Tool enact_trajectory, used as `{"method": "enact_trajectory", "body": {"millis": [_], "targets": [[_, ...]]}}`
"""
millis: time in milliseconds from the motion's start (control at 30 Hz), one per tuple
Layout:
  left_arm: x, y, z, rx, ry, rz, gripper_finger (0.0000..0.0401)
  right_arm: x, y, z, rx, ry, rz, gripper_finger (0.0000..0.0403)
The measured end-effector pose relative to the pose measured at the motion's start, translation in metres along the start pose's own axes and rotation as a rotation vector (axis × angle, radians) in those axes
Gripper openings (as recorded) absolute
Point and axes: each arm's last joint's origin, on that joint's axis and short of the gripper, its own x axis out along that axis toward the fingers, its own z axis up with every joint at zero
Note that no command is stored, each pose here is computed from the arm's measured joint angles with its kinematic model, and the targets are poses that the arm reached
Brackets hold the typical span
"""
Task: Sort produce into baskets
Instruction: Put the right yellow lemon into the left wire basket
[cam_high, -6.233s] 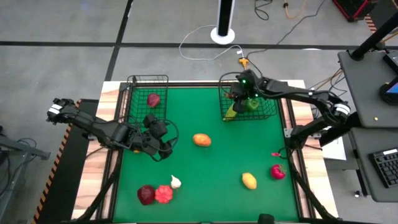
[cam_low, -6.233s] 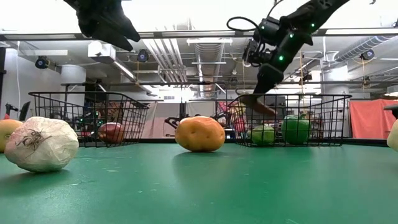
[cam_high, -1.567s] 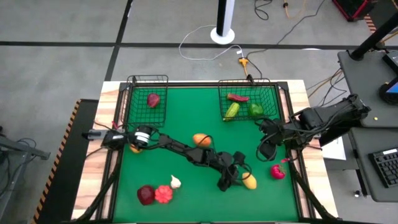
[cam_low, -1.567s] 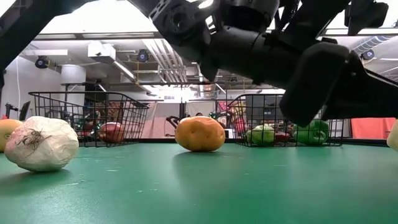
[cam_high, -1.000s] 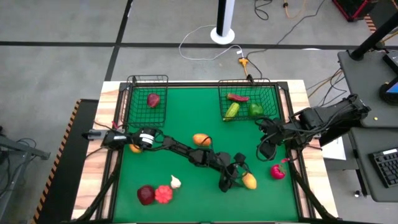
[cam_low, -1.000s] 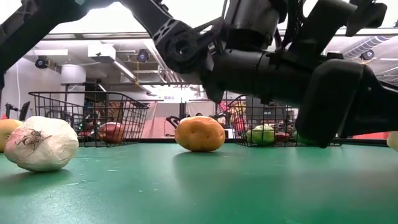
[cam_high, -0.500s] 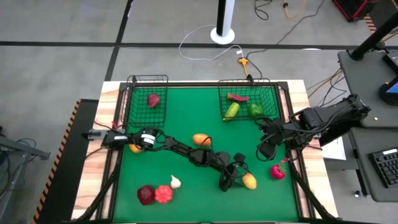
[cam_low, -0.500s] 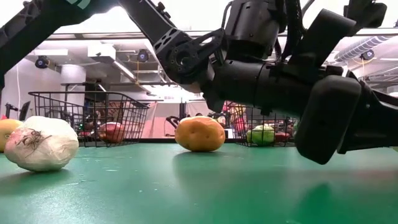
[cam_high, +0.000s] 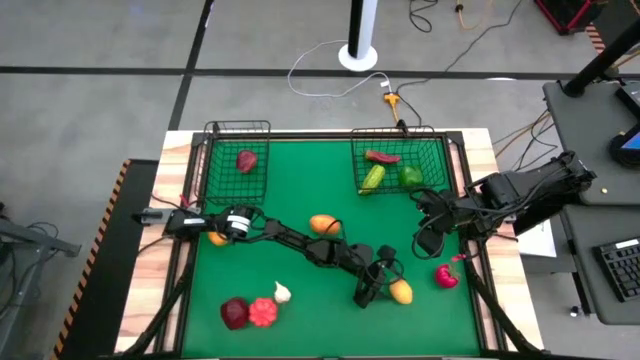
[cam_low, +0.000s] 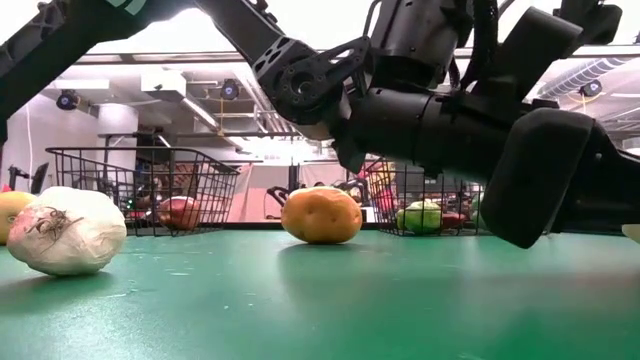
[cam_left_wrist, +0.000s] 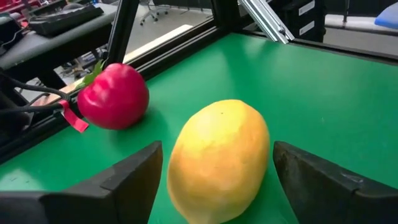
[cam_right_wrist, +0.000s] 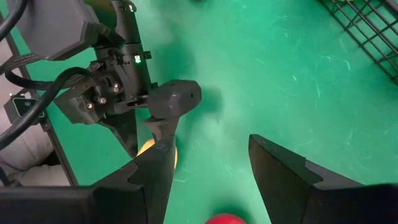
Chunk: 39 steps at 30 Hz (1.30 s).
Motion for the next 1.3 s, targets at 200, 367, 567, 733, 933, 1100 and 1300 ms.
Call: {"method": "enact_trajectory", "body": {"millis": [200,367,567,733,933,1100,1300], "targets": [[0.000,0.001,-0.001,-0.003,0.010,0.010,0.0261,0.000,0.000,0.000,-0.006,0.000,0.000,0.0196],[0.000,0.000,-0.002,-0.006,0.021,0.007,0.0237,0.000,0.000,0.000,-0.008,0.000,0.000,0.0196],[0.000,0.000,-0.002,-0.008,0.025,0.005,0.0211,0.000,0.000,0.000,-0.008,0.000,0.000,0.0196],[0.000,0.000,-0.002,-0.008,0.027,0.005,0.0195,0.000,0.000,0.000,-0.008,0.000,0.000,0.0196],[0.000,0.000,-0.002,-0.017,0.031,0.005,0.0185,0.000,0.000,0.000,0.001,0.001,0.001,0.0196],[0.000,0.000,-0.002,-0.020,0.042,0.000,0.0179,0.001,0.001,0.000,0.071,0.021,0.008,0.0195],[-0.001,0.000,-0.002,-0.024,0.044,0.001,0.0178,0.025,0.019,-0.004,0.133,0.199,0.003,0.0183]]}}
